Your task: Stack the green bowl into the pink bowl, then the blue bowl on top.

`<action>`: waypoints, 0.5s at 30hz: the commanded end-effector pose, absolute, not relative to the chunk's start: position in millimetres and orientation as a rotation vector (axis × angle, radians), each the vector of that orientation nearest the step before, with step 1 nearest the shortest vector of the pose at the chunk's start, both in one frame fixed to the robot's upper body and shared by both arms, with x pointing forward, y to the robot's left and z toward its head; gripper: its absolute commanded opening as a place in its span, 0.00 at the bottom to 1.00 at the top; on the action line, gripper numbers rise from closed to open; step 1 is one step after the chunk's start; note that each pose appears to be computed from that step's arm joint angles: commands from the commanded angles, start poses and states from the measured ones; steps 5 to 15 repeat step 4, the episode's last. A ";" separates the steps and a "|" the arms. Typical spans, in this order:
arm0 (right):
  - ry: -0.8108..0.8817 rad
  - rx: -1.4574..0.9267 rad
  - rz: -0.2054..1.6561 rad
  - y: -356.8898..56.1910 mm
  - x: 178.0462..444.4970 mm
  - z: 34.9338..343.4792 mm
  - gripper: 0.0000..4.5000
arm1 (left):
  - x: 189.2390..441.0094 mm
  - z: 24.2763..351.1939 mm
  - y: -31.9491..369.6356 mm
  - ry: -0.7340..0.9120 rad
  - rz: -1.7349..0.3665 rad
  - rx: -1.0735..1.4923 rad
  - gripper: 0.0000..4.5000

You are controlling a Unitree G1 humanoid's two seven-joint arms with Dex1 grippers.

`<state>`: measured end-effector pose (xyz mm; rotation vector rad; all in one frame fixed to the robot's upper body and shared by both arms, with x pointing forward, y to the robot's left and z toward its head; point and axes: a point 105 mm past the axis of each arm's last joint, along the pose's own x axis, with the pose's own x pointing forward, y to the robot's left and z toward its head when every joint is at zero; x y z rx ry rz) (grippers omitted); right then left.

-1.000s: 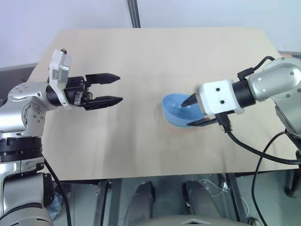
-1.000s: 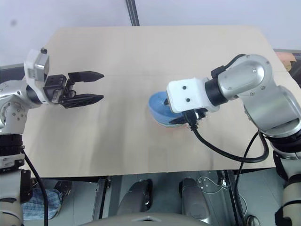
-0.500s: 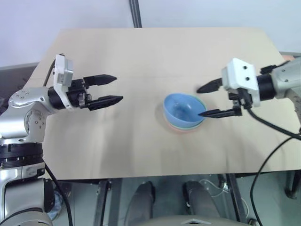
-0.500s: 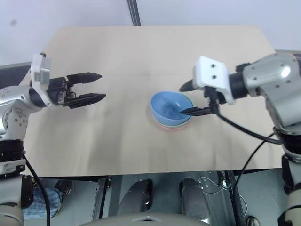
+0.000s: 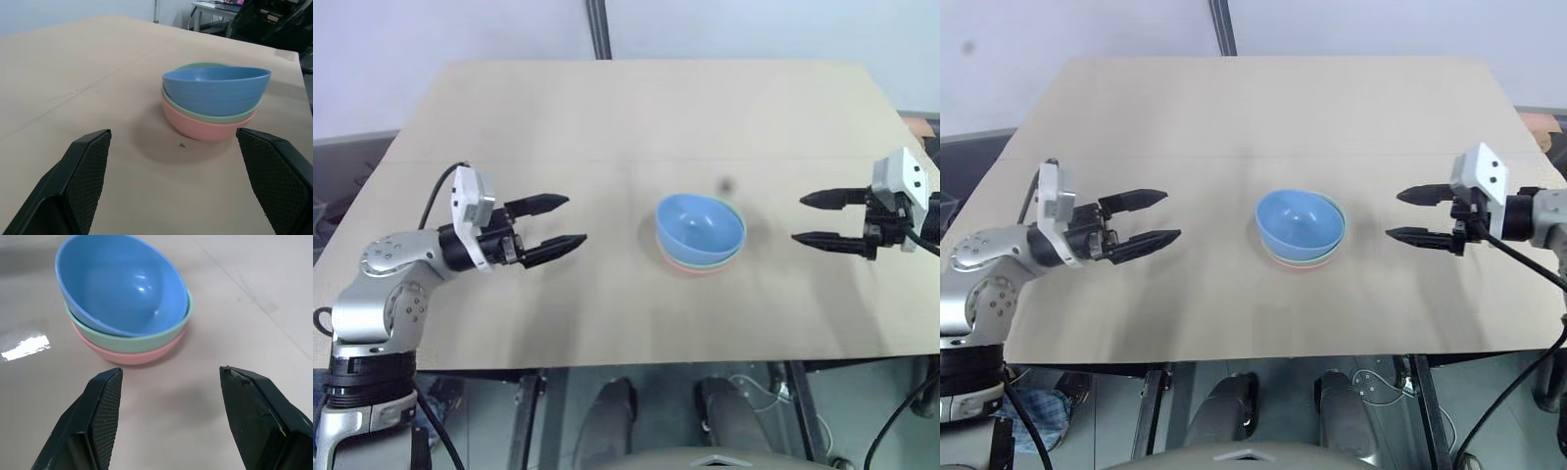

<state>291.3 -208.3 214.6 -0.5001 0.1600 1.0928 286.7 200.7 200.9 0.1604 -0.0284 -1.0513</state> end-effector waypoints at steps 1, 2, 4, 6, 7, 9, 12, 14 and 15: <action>0.085 -0.518 1.110 -212.4 285.9 231.3 0.74 | 282.9 215.7 200.2 -0.086 -1.042 0.194 0.96; 0.084 -0.516 1.112 -213.1 286.1 231.2 0.74 | 282.9 216.1 200.3 -0.088 -1.041 0.195 0.96; 0.093 -0.512 1.113 -215.0 286.9 228.9 0.74 | 281.3 217.0 199.5 -0.092 -1.048 0.199 0.96; 0.093 -0.512 1.113 -215.0 286.9 228.9 0.74 | 281.3 217.0 199.5 -0.092 -1.048 0.199 0.96; 0.093 -0.512 1.113 -215.0 286.9 228.9 0.74 | 281.3 217.0 199.5 -0.092 -1.048 0.199 0.96; 0.093 -0.512 1.113 -215.0 286.9 228.9 0.74 | 281.3 217.0 199.5 -0.092 -1.048 0.199 0.96; 0.093 -0.512 1.113 -215.0 286.9 228.9 0.74 | 281.3 217.0 199.5 -0.092 -1.048 0.199 0.96; 0.093 -0.512 1.113 -215.0 286.9 228.9 0.74 | 281.3 217.0 199.5 -0.092 -1.048 0.199 0.96; 0.093 -0.512 1.113 -215.0 286.9 228.9 0.74 | 281.3 217.0 199.5 -0.092 -1.048 0.199 0.96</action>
